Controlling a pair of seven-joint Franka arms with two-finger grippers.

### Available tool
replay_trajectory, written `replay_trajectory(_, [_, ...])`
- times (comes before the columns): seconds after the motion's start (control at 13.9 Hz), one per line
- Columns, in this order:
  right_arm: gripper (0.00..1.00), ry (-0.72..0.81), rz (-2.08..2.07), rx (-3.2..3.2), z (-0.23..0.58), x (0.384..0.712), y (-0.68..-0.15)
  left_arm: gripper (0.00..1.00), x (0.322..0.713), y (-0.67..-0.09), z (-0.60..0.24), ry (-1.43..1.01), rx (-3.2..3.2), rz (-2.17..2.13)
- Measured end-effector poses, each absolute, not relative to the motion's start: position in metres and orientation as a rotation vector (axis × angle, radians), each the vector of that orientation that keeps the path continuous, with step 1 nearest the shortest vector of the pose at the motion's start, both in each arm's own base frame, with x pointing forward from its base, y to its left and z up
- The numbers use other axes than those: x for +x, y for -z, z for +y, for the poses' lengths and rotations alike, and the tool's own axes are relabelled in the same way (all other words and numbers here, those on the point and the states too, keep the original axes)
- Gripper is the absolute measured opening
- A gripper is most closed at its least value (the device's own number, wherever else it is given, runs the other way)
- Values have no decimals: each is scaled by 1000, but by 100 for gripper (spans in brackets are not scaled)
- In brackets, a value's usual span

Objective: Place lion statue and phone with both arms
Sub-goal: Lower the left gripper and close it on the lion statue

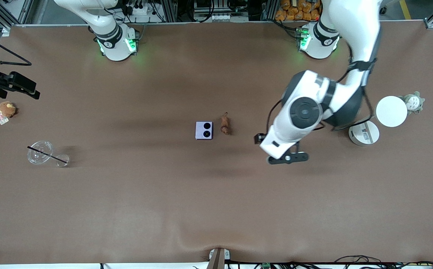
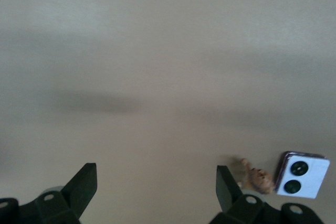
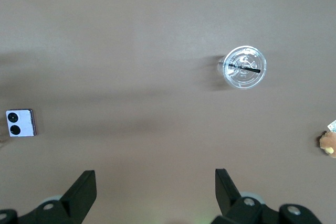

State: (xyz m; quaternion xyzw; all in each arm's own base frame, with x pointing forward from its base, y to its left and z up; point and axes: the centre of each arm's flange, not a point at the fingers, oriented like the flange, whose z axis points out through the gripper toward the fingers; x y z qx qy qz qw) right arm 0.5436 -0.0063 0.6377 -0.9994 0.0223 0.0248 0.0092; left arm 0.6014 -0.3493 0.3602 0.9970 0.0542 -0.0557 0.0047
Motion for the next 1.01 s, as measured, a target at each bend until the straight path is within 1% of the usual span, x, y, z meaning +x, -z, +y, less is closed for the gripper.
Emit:
replay_trajectory(0.29, [100,-78,65,-3122,-5,544,-638,100,591,-322,-384,208,3084,147])
replay_trajectory(0.65, [100,-76,59,-3122,-3,544,-638,100,550,-292,-456,172,3078,72])
replay_trajectory(1.01, [100,-76,53,-3122,0,544,-638,100,516,-254,-495,203,3099,54])
